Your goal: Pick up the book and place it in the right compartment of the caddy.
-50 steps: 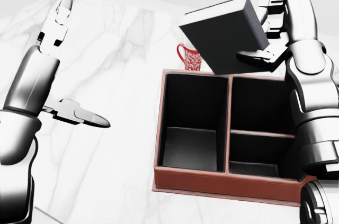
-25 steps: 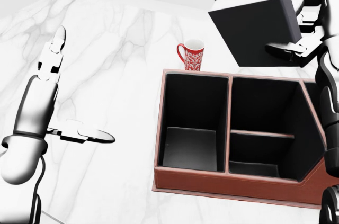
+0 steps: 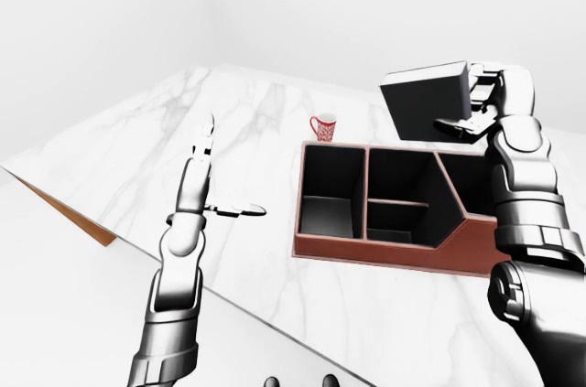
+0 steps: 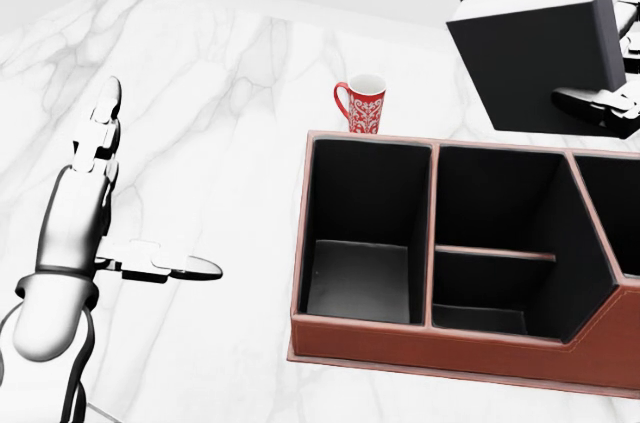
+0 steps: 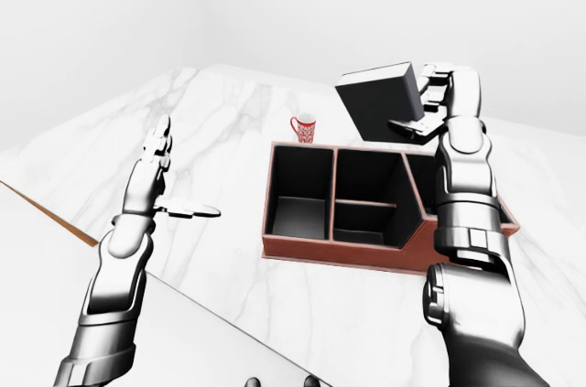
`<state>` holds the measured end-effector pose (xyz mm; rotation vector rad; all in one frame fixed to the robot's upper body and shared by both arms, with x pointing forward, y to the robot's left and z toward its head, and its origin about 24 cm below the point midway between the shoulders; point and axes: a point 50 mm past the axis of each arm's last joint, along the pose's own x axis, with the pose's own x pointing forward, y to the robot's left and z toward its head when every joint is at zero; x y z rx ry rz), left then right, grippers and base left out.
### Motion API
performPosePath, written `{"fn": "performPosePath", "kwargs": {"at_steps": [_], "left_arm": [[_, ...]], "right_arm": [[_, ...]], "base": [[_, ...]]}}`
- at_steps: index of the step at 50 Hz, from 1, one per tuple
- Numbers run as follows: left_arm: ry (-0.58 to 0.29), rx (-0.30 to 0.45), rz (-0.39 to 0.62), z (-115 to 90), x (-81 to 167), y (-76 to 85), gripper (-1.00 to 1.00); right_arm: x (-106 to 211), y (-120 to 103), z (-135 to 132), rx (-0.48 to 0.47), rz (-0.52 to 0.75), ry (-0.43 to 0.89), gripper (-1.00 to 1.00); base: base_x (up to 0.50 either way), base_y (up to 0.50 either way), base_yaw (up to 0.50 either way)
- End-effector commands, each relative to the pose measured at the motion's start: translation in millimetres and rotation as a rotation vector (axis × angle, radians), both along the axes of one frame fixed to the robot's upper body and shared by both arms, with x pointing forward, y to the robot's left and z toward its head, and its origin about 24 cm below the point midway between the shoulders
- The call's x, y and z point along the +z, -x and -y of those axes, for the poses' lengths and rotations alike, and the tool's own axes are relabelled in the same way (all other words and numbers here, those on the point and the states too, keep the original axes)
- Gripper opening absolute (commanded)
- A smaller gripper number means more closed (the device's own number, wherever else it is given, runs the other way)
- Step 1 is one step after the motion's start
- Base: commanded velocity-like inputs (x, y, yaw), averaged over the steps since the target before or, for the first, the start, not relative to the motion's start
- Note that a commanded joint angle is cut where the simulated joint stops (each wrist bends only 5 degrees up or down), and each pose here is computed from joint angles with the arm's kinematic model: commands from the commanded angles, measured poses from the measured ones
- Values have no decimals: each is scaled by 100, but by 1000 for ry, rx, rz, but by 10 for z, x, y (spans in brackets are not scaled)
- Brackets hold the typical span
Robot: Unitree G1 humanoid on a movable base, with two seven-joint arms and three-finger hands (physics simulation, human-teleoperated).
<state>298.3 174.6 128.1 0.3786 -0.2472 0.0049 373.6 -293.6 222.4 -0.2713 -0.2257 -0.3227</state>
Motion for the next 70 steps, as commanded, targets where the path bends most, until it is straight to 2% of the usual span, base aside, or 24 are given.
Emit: {"fn": "performPosePath", "kwargs": {"at_steps": [1, 41, 44, 47, 64, 70], "left_arm": [[26, -2, -3, 12, -9, 12, 100], [3, -5, -2, 37, -45, 30, 100], [2, -7, -3, 46, -48, 33, 100], [-1, -10, -3, 57, -51, 34, 100], [-9, -13, -1, 67, -45, 41, 100], [-12, -14, -3, 74, -66, 47, 100]], "right_arm": [[87, 123, 193, -69, 39, 3, -100], [113, 482, 752, -212, 38, 24, -100], [98, 505, 798, -222, 36, 25, -100], [-61, 536, 836, -234, 33, 26, -100], [-71, 603, 962, -273, 12, 32, -100], [-180, 609, 1013, -287, 0, 31, -100]], "base": [[0, 0, 0], [0, 0, 0], [0, 0, 0], [0, 0, 0], [0, 0, 0], [0, 0, 0]]}}
